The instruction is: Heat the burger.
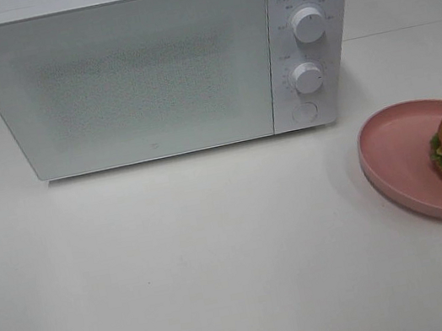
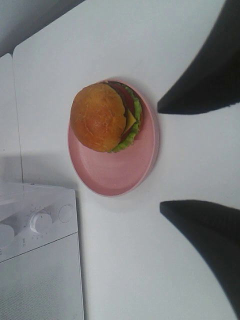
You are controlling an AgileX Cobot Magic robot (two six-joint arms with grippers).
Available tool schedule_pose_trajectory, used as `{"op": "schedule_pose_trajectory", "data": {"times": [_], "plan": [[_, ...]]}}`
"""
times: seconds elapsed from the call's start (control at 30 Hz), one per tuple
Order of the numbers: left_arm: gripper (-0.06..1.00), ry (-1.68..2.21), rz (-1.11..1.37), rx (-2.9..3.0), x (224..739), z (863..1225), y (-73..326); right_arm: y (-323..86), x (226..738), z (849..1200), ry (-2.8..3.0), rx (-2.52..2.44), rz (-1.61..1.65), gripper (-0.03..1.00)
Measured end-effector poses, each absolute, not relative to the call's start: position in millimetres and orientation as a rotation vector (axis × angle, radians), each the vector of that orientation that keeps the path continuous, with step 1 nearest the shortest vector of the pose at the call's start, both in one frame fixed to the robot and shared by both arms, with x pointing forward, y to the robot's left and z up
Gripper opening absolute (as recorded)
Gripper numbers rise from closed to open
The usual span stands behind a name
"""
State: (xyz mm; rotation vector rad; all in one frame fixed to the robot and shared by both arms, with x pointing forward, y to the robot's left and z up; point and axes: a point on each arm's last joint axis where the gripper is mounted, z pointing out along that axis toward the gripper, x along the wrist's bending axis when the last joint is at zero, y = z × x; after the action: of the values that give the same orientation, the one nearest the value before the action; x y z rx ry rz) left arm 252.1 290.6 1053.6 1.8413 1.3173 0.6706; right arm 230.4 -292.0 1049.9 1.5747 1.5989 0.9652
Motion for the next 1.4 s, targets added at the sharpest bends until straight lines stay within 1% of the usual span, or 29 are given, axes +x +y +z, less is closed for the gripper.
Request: {"op": "schedule_pose_trajectory", "data": {"times": [0.13,0.7,1.07,1.4], "plan": [[0.0,1.264,0.726,1.777,241,1054,293,-292,230,1050,1.599,1.575,0.965,0.51],[0.0,1.261,0.737,1.769,240,1055,294,-292,230,1050,1.599,1.575,0.965,0.51],[0.0,1.456,0.853,1.652,241,1055,294,-292,230,1050,1.599,1.575,0.965,0.51],[0.0,1.434,0.895,1.611,234,1055,295,-292,230,1050,1.599,1.575,0.965,0.51]]}}
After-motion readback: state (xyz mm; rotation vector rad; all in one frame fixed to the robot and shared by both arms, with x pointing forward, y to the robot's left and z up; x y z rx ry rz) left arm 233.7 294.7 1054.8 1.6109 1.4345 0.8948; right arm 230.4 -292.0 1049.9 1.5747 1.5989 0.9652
